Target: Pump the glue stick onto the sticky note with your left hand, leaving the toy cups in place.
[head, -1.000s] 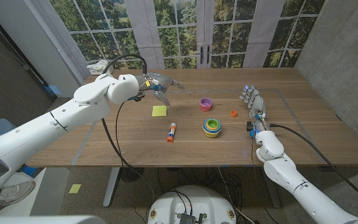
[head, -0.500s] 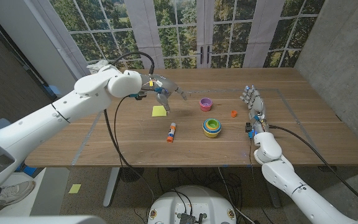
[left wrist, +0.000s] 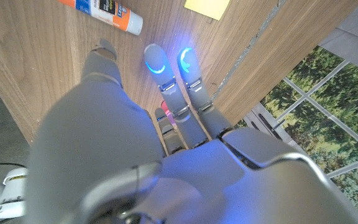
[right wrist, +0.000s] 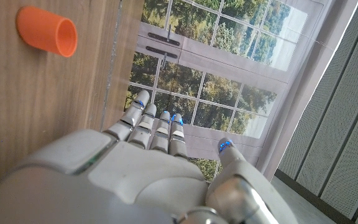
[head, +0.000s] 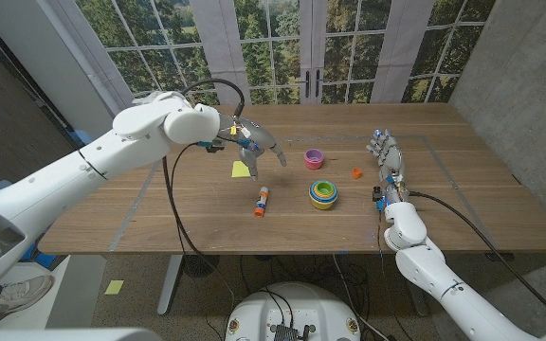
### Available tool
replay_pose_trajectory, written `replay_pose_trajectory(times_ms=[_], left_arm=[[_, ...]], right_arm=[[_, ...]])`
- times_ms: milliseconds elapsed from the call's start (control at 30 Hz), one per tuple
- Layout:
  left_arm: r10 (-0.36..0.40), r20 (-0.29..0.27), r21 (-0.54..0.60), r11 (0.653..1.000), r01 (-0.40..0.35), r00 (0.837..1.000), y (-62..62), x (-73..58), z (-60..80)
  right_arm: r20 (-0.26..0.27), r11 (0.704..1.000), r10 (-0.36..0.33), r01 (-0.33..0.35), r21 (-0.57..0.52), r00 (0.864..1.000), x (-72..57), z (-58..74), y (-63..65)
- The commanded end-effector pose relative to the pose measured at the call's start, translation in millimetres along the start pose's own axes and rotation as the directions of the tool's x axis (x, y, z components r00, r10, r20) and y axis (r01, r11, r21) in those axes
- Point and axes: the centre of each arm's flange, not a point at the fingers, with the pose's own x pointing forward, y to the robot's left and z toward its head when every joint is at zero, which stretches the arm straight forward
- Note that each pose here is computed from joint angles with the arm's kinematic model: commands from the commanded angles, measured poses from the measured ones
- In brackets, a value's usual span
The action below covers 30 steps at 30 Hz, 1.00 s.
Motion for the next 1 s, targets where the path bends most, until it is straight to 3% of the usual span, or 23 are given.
replay_pose_trajectory(times_ms=[33,500,1000], left_arm=[[-0.058,0.083,0.142,0.989,0.046,0.995,-3.3,-3.6,18.4],[-0.067,0.101,0.374,0.927,0.024,0.993,-18.6,-12.1,40.4],[-0.027,0.150,0.487,0.872,-0.050,0.988,-47.1,-11.3,33.8]], right_arm=[[0.008,1.000,-0.021,0.021,0.010,1.000,-7.8,-3.8,2.8],[0.015,1.000,-0.023,0.023,0.015,1.000,-9.1,-4.5,6.2],[0.017,1.000,-0.003,0.002,0.015,1.000,-1.7,-5.9,6.9]])
